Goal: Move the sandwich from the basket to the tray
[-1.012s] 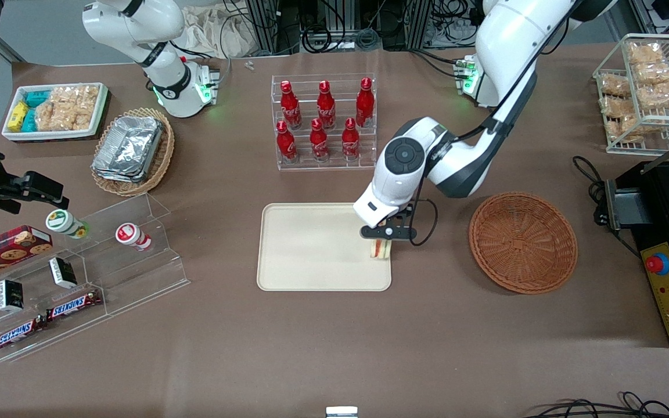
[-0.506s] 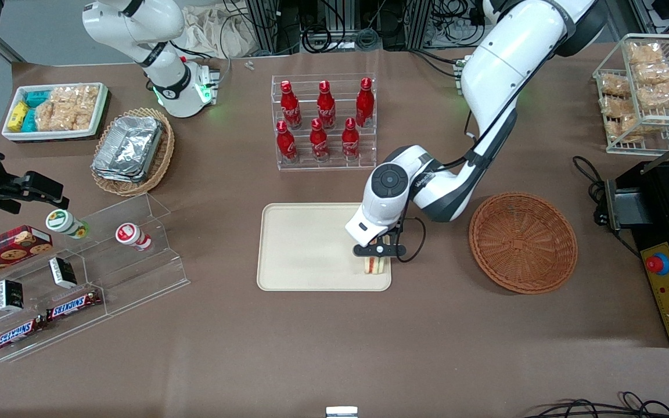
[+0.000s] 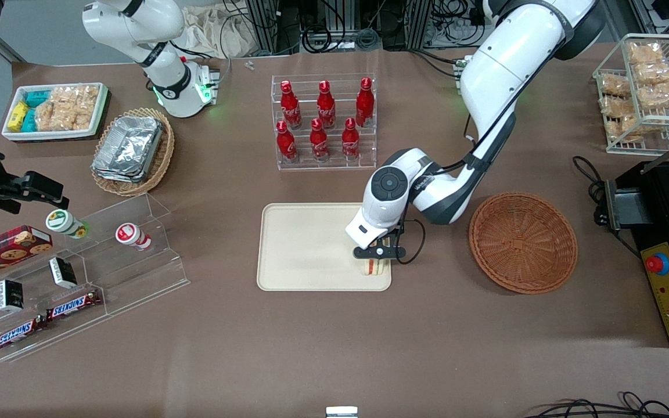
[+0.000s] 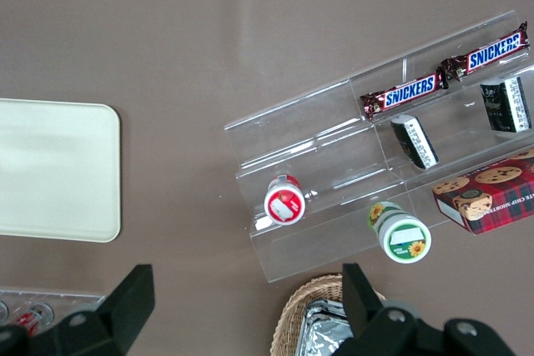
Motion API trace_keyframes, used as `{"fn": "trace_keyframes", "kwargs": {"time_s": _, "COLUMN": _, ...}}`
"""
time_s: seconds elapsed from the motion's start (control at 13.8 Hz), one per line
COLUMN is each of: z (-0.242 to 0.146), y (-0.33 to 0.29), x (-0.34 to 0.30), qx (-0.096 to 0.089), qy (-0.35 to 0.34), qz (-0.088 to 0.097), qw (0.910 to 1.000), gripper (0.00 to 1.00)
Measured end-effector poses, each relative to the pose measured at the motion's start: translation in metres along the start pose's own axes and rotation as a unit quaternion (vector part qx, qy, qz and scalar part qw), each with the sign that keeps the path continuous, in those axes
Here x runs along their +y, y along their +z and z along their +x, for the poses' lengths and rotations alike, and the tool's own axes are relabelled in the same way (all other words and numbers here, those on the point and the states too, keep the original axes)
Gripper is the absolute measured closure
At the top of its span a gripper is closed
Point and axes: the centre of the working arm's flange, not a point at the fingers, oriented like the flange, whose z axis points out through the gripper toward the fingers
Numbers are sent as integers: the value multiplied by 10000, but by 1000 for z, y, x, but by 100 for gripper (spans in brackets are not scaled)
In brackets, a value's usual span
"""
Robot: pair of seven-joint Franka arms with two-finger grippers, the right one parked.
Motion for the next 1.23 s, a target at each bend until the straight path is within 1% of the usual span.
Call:
{"fn": "trace_keyframes", "kwargs": {"time_s": 0.07, "z": -1, "y": 4, "x": 0, "qx": -27, "qy": 2, "qz": 10, "qw": 10000, "gripper": 32}}
{"fn": "trace_keyframes", "kwargs": {"time_s": 0.14, "z": -2, "y": 6, "x": 0, "qx": -46, "qy": 4, "qz": 17, "qw": 10000, "gripper": 21}}
{"fn": "trace_keyframes", "kwargs": {"time_s": 0.29, "z": -1, "y": 5, "x": 1, "qx": -36, "qy": -10, "qz": 7, "qw": 10000, "gripper": 0}}
{"fn": "trace_keyframes", "kwargs": {"time_s": 0.36, "z": 2, "y": 1, "x": 1, "qx": 8, "qy": -38, "qz": -19, "qw": 10000, "gripper": 0}}
{"fn": "trace_keyframes", "kwargs": {"time_s": 0.51, "z": 15, "y": -25, "x": 0, "qx": 195, "qy": -206, "qz": -88, "qw": 9996, "gripper": 0}}
{"fn": "trace_keyframes", "kwargs": {"time_s": 0.58, "z": 23, "y": -45, "x": -6, "qx": 252, "qy": -320, "qz": -26, "qw": 9992, "gripper": 0}}
{"fn": "trace_keyframes", "kwargs": {"time_s": 0.8, "z": 42, "y": -120, "x": -37, "qx": 154, "qy": -525, "qz": 504, "qw": 9972, "gripper": 0}}
{"fn": "trace_keyframes", "kwargs": {"time_s": 0.87, "z": 47, "y": -145, "x": -48, "qx": 105, "qy": -561, "qz": 614, "qw": 9965, "gripper": 0}}
{"fn": "trace_keyframes", "kwargs": {"time_s": 0.94, "z": 51, "y": -170, "x": -59, "qx": 50, "qy": -586, "qz": 621, "qw": 9963, "gripper": 0}}
{"fn": "trace_keyframes", "kwargs": {"time_s": 1.23, "z": 63, "y": -259, "x": -119, "qx": -110, "qy": -591, "qz": 302, "qw": 9977, "gripper": 0}}
